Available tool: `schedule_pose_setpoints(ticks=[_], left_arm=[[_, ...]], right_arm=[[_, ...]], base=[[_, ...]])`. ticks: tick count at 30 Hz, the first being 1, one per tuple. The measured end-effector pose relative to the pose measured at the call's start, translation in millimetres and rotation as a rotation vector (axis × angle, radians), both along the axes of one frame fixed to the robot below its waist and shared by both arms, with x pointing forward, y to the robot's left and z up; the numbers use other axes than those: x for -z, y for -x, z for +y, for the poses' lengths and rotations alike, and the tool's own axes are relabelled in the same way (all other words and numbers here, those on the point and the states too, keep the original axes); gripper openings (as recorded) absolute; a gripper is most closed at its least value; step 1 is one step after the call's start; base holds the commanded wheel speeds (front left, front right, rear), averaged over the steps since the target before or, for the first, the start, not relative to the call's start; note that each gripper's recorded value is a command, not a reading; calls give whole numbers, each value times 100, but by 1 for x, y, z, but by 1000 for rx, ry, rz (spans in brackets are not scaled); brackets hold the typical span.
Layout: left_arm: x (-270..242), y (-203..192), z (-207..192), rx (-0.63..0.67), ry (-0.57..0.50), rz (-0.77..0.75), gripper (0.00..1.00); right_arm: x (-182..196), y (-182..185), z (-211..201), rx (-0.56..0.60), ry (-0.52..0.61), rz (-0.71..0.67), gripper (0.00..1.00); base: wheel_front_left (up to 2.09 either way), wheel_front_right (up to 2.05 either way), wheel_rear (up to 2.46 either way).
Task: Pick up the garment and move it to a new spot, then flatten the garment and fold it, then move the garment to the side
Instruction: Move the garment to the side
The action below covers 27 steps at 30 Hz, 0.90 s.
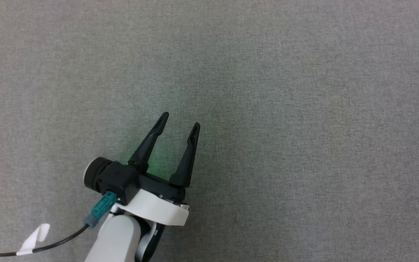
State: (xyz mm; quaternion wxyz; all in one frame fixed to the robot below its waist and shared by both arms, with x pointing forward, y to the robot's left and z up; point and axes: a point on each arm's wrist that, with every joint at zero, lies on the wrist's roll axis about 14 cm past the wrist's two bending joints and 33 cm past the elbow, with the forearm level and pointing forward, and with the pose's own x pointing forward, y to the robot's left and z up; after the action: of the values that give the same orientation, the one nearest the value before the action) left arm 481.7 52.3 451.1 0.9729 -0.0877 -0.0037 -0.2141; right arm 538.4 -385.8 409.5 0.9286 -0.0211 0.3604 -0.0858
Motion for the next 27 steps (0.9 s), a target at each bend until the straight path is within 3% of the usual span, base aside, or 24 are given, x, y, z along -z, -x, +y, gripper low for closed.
schedule_pose_setpoints(ticks=[1, 7, 13, 19, 27], left_arm=[[1, -1, 0, 0, 0, 1, 100], [-3, -1, -1, 2, -5, -6, 100], [-27, 4, -2, 4, 2, -55, 100], [-63, 15, 14, -49, 4, -130, 100], [-109, 35, 48, -158, 24, -219, 100]], right_arm=[[4, 1, 1, 7, -4, -2, 100], [12, 12, -3, 52, -3, 20, 100], [-8, 24, -8, 62, 25, 2, 100], [-63, 20, 12, -17, 37, -186, 100], [-166, 25, 57, -159, 3, -529, 100]], base=[[0, 0, 0], [0, 0, 0], [0, 0, 0], [0, 0, 0], [0, 0, 0]])
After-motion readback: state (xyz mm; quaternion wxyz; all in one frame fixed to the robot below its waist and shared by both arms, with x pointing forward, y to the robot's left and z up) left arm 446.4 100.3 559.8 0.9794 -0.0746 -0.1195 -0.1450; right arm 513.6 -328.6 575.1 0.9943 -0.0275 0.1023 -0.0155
